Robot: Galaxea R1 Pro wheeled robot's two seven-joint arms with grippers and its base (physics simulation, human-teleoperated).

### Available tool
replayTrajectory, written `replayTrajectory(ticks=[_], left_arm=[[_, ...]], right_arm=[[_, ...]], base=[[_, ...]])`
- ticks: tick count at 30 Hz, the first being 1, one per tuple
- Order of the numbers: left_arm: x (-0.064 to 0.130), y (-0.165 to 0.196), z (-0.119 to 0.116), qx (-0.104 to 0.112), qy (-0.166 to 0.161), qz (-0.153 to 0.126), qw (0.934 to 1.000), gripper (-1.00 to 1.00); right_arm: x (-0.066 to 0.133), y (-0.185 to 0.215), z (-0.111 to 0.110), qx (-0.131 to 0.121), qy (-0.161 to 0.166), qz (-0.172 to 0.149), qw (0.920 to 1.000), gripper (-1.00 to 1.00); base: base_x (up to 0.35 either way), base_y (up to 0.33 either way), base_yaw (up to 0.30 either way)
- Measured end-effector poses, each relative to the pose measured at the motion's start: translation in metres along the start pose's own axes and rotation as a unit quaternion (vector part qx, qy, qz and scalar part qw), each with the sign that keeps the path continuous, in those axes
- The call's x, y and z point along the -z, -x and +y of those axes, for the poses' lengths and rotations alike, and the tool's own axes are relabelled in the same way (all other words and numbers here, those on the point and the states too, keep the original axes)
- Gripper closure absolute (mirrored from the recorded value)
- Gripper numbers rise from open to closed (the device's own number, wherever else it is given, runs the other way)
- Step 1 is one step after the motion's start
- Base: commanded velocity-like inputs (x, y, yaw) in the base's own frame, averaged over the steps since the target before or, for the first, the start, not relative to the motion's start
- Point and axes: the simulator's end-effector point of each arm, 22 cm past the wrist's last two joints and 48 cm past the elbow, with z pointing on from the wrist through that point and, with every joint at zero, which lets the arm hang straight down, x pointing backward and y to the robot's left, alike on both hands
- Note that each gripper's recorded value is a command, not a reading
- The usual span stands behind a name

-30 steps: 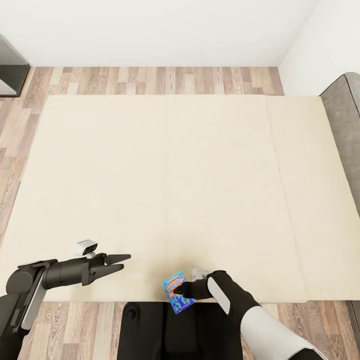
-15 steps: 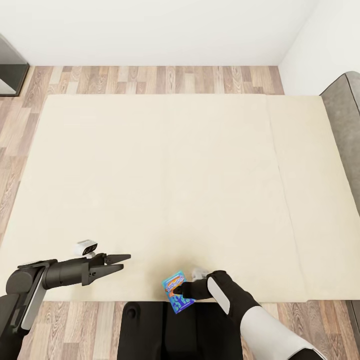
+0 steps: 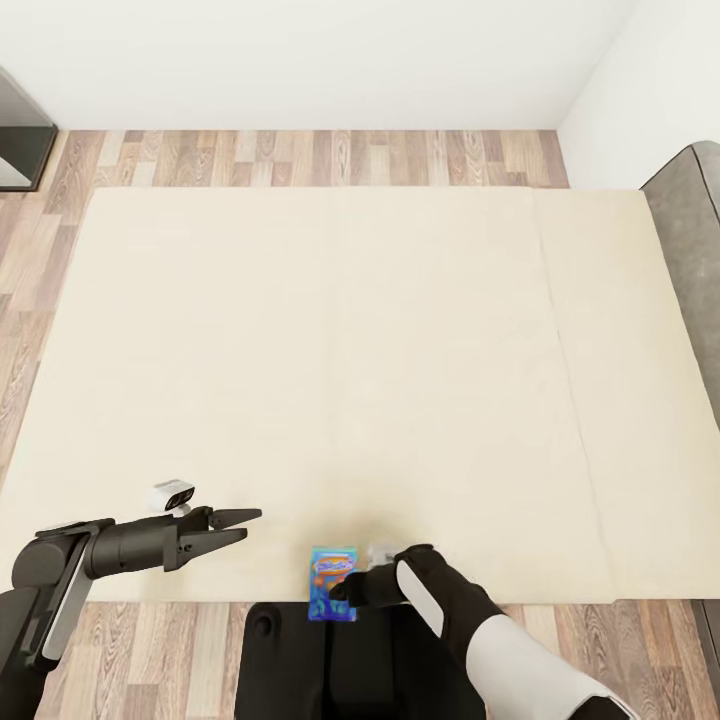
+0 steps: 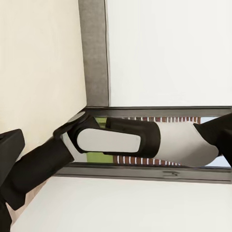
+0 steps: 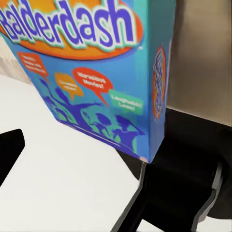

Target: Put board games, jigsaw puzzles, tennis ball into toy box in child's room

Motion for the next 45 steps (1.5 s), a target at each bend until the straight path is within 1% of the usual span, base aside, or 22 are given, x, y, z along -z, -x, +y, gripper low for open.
replayTrajectory(ticks=[17, 28, 42, 45], left_arm=[[0.0, 0.0, 0.0, 0.0, 0.0, 0.0, 1.0, -1.0], [0.0, 0.0, 0.0, 0.0, 0.0, 0.0, 1.0, -1.0], [0.0, 0.0, 0.0, 0.0, 0.0, 0.0, 1.0, -1.0], [0.0, 0.0, 0.0, 0.0, 0.0, 0.0, 1.0, -1.0]], right_arm=[[0.001, 0.003, 0.004, 0.001, 0.005, -0.004, 1.0, -1.0], [0.014, 0.036, 0.024, 0.019, 0.022, -0.04, 0.9988, -1.0], [0.014, 0.037, 0.025, 0.019, 0.021, -0.043, 0.9986, -1.0], [0.014, 0.038, 0.024, 0.02, 0.021, -0.048, 0.9984, -1.0]], base=[[0.0, 0.0, 0.0], [0.0, 0.0, 0.0], [0.0, 0.0, 0.0], [0.0, 0.0, 0.0]])
